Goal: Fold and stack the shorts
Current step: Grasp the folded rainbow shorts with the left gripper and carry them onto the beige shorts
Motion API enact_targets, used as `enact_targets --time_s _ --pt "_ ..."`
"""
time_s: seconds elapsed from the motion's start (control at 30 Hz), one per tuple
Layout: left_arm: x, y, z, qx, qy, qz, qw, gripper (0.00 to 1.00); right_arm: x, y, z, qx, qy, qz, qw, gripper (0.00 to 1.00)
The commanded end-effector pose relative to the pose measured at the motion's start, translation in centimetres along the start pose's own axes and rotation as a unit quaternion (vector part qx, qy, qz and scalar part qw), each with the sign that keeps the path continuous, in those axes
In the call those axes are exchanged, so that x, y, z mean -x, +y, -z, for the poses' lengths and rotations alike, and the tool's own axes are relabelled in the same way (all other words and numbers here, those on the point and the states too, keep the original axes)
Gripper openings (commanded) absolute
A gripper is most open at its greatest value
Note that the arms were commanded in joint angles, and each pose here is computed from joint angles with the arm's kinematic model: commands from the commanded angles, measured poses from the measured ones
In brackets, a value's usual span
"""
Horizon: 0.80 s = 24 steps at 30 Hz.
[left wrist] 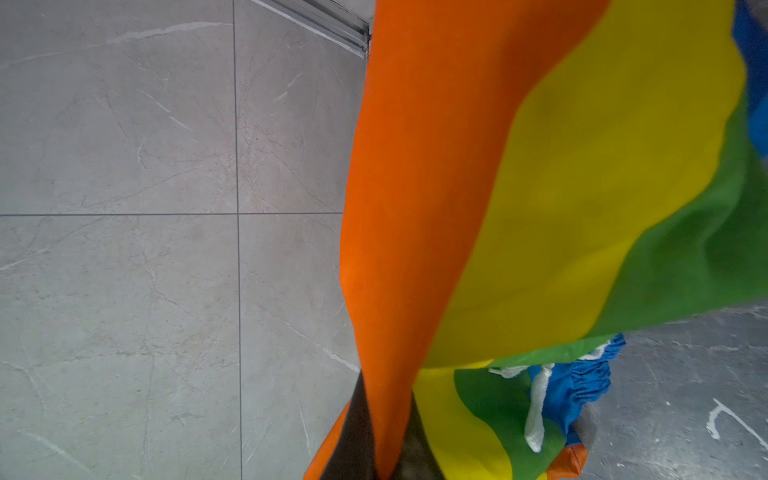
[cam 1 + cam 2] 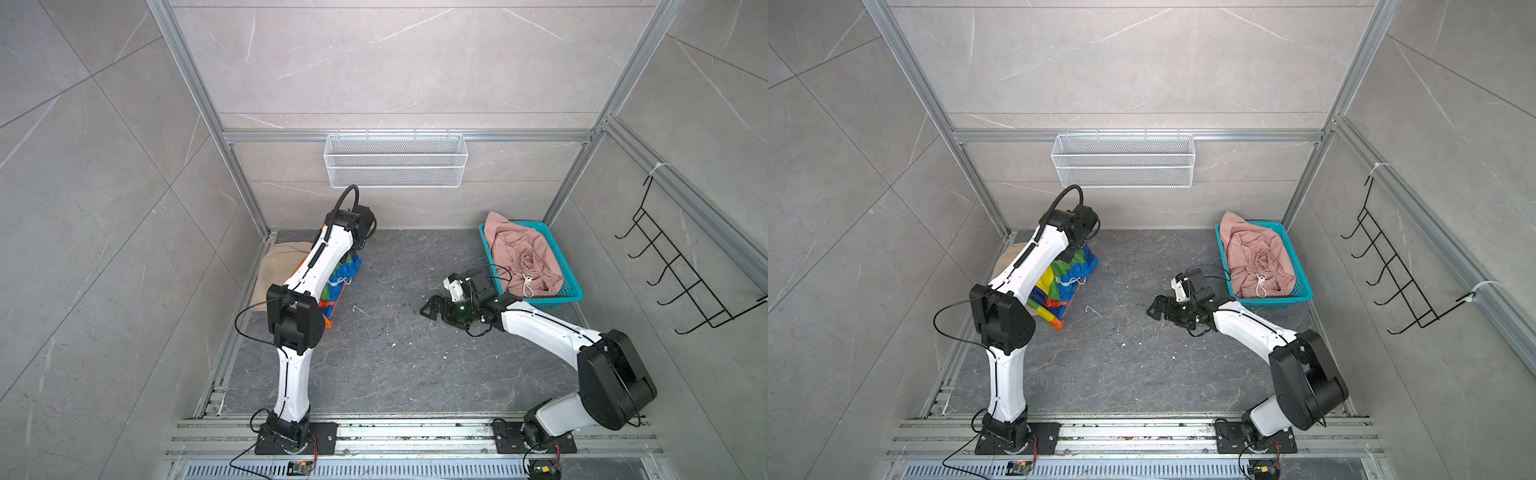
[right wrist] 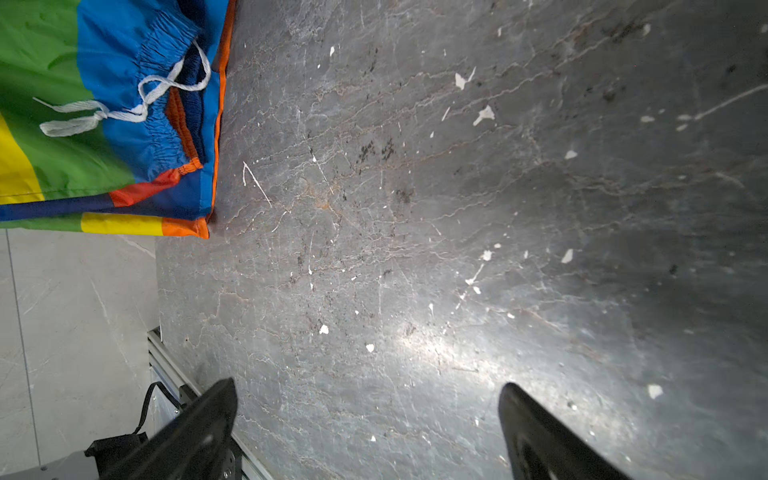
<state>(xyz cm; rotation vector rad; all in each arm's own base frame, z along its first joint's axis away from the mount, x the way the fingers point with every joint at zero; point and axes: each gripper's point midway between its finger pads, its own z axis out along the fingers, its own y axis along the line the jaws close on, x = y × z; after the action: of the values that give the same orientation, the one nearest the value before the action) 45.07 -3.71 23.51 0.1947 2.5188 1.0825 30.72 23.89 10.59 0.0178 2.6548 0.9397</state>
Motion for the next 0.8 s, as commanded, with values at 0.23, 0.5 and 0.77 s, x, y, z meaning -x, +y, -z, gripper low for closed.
enact_targets --time_s 0.23,0.5,0.77 --pt "1.2 5.9 0.2 -0.077 -0.048 0.107 0.99 0.0 0.5 0.8 -0.9 0.018 0.003 -0.003 1.0 1.0" --pt "1.5 7.4 0.0 -0.146 -0.065 0.183 0.97 0.0 0.6 1.0 -1.1 0.021 0.003 -0.006 1.0 1.0" --pt "0.2 7.1 -4.1 -0.195 -0.038 0.217 0.956 0.0 0.7 1.4 -1.3 0.023 0.003 -0.009 1.0 0.99"
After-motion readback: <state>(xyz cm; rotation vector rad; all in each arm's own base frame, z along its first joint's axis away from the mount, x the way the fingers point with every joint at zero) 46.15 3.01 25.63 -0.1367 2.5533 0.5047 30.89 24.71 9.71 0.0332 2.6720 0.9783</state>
